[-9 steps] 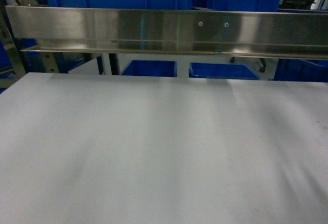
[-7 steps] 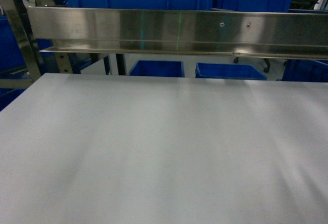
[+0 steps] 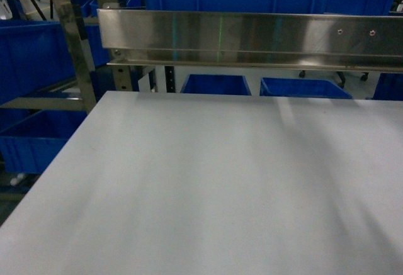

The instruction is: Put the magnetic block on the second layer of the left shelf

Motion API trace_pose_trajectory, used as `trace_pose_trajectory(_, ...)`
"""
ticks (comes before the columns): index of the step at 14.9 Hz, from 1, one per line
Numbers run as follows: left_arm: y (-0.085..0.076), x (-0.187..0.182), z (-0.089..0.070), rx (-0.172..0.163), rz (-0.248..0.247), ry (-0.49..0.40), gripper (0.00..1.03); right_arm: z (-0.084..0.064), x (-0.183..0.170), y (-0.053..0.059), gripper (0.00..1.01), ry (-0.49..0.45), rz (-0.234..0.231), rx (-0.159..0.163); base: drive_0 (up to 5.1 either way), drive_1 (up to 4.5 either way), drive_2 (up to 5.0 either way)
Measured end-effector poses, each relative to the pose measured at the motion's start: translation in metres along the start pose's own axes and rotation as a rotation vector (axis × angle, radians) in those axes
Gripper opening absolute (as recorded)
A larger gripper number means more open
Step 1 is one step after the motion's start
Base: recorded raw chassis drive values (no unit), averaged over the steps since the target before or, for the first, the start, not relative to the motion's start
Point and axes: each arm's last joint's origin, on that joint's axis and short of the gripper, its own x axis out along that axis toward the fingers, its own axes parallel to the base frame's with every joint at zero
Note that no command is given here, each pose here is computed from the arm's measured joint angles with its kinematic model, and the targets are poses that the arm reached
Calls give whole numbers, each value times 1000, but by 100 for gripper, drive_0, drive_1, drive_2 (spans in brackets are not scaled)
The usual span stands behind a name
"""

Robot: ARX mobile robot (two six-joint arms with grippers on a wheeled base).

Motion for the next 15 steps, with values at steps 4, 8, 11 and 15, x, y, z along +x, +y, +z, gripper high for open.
trace_pose_trajectory(4,0,0,0,0,0,0,98,0,0,0,31,-2,-1,0,-506,239,239)
trace_pose_trajectory(8,0,0,0,0,0,0,98,0,0,0,31,-2,-2,0,-502,243,243)
trace_pose_trajectory(11,0,0,0,0,0,0,98,0,0,0,31,-1,-1,0,-496,249,249)
trace_pose_trajectory(15,0,0,0,0,-1,-2,98,0,0,0,31,0,-1,0,-496,250,250)
